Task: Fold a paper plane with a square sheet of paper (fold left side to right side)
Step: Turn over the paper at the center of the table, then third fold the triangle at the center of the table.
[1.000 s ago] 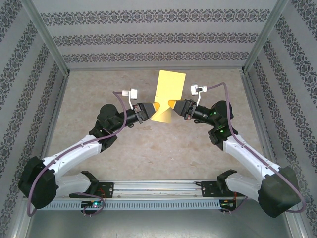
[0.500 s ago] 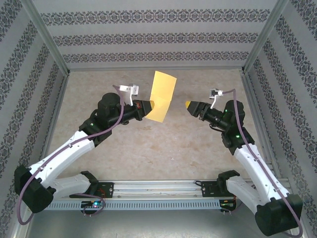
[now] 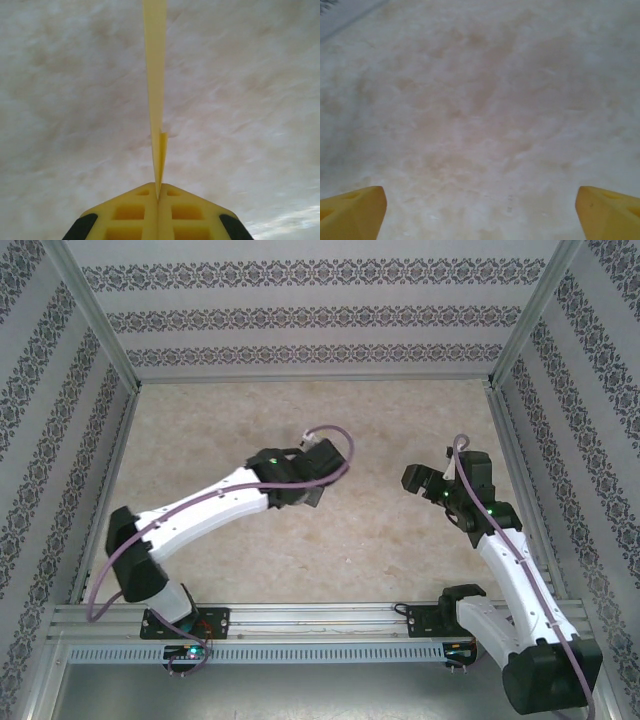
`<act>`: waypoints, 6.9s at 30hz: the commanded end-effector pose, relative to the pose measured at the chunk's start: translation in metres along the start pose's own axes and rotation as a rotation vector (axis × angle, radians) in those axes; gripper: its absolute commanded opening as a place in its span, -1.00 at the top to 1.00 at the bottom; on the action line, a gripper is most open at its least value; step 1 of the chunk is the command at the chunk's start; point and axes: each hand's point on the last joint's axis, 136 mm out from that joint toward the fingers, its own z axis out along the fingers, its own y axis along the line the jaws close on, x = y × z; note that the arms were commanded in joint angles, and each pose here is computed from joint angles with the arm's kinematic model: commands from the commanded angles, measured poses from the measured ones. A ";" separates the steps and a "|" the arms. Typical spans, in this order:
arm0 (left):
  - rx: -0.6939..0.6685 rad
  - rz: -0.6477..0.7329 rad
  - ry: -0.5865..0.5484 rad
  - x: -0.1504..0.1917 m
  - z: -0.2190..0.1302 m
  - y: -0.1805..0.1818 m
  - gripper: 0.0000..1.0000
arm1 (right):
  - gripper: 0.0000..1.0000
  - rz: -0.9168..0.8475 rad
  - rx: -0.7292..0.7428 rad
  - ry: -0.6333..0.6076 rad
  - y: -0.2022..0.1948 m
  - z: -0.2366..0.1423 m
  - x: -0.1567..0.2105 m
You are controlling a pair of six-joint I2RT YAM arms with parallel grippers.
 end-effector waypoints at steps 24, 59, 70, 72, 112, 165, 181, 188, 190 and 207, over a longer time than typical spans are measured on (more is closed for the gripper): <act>0.181 -0.268 0.274 0.093 0.101 -0.135 0.72 | -0.96 0.133 -0.041 0.144 -0.020 0.025 0.043; 0.526 -0.689 -0.173 0.060 0.065 0.021 -0.08 | 1.00 0.070 -0.453 0.650 0.134 0.085 0.193; 0.480 -0.680 -0.043 0.082 0.079 0.018 -0.02 | 1.00 0.043 -0.391 0.719 0.124 0.106 0.217; 0.486 -0.671 0.001 0.088 0.083 0.012 0.01 | 1.00 0.031 -0.358 0.735 0.116 0.109 0.221; 0.633 -0.773 0.332 0.128 0.124 -0.049 0.32 | 1.00 -0.040 -0.242 0.773 0.090 0.113 0.231; 0.699 -0.891 0.309 0.121 0.119 -0.053 0.67 | 1.00 -0.037 -0.235 0.785 0.086 0.117 0.233; 0.692 -0.886 0.341 0.129 0.127 -0.058 0.76 | 1.00 -0.040 -0.254 0.781 0.090 0.116 0.232; 0.701 -0.896 0.324 0.124 0.122 -0.056 1.00 | 1.00 -0.063 -0.304 0.744 0.101 0.113 0.221; 0.707 -0.907 0.317 0.121 0.120 -0.055 1.00 | 1.00 -0.092 -0.331 0.700 0.107 0.109 0.210; 0.736 -0.998 0.347 0.111 0.104 -0.057 1.00 | -0.11 -0.880 -0.485 0.123 0.136 0.021 0.212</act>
